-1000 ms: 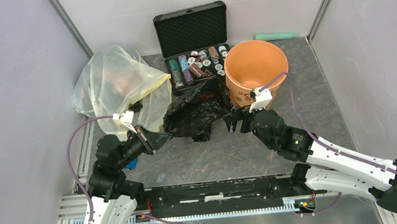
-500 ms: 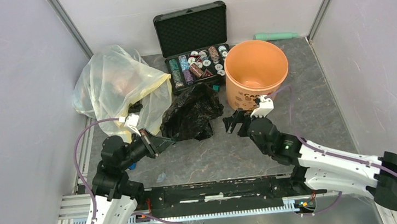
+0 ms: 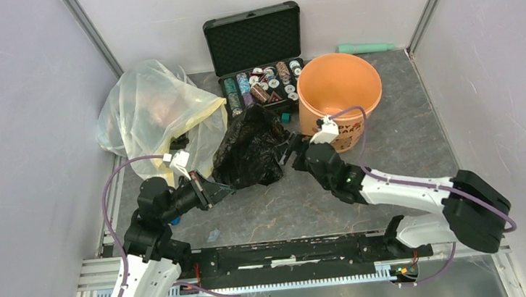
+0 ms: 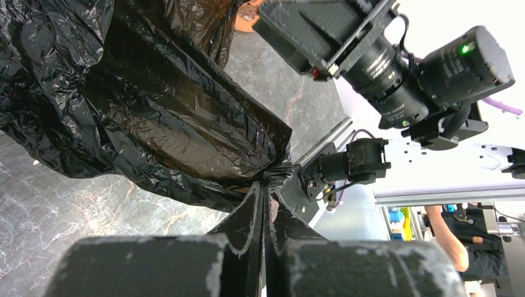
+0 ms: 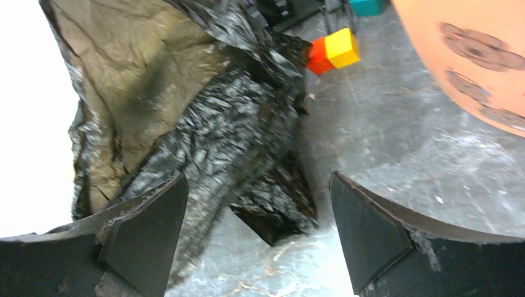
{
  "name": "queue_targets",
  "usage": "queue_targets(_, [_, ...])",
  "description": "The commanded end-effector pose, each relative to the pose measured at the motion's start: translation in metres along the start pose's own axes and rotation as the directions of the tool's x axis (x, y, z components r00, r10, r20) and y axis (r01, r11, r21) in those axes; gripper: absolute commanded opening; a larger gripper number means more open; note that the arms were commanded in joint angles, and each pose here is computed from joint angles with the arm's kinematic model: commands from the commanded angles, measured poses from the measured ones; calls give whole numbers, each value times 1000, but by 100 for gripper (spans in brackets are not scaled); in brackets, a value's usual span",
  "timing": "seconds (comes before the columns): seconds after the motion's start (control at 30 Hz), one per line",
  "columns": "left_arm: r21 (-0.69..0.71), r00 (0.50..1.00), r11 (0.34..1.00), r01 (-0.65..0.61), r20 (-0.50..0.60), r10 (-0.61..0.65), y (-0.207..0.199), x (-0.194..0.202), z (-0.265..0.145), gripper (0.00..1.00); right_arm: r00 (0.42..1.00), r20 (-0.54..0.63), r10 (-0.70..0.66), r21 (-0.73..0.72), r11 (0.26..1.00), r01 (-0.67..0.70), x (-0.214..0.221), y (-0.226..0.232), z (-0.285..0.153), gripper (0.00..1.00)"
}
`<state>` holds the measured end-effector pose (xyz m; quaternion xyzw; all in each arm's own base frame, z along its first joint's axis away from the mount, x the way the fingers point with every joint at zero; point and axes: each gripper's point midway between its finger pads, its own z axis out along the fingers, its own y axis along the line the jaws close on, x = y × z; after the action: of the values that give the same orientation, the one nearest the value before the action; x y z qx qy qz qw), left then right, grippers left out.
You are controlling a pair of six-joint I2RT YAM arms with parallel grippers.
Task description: Put the trash bags into the trash bin
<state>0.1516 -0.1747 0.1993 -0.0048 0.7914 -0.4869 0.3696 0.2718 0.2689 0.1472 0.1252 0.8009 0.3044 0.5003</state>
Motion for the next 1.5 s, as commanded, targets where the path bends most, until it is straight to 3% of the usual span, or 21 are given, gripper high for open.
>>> queue_targets(0.0, [43, 1000, 999, 13, -10, -13, -11, 0, 0, 2, 997, 32, 71, -54, 996, -69, -23, 43, 18, 91])
queue_targets(0.33, [47, 1000, 999, 10, -13, -10, -12, 1, 0, 2, 992, 59, 115, 134, 983, -122, -17, 1, 38, 81])
queue_targets(0.53, [49, 1000, 999, 9, -16, -8, -13, 1, 0, 2, 994, 18, 106, 168, 980, -107, -1, -13, 44, 81])
queue_targets(0.6, [51, 1000, 999, 8, -16, -7, -13, 2, 0, 2, 994, 10, 107, 170, 980, -107, 2, -15, 47, 76])
queue_targets(0.73, [51, 1000, 999, 10, -18, -9, -13, 2, 0, 2, 995, 4, 103, 171, 980, -103, 2, -19, 47, 55])
queue_targets(0.93, [44, 999, 999, 15, -29, -14, -11, 3, 2, 4, 998, 58, 26, 127, 991, -33, -27, -11, 30, 4])
queue_targets(1.07, [36, 998, 999, 27, -51, -25, -10, 4, 5, 21, 993, 87, -79, 61, 995, 74, -53, 6, 13, 0])
queue_targets(1.23, [-12, 997, 1000, -3, -73, 2, -11, -2, 2, 70, 965, 118, -233, 0, 972, 235, -79, 20, -12, 0])
queue_targets(1.37, [-193, 994, 975, -110, -26, 106, -7, -34, -14, 87, 932, 114, -343, -104, 929, 355, -82, 34, -29, 0])
queue_targets(1.47, [-315, 981, 933, -173, 33, 193, -4, -66, -24, 93, 914, 125, -385, -187, 896, 403, -81, 43, -42, 0])
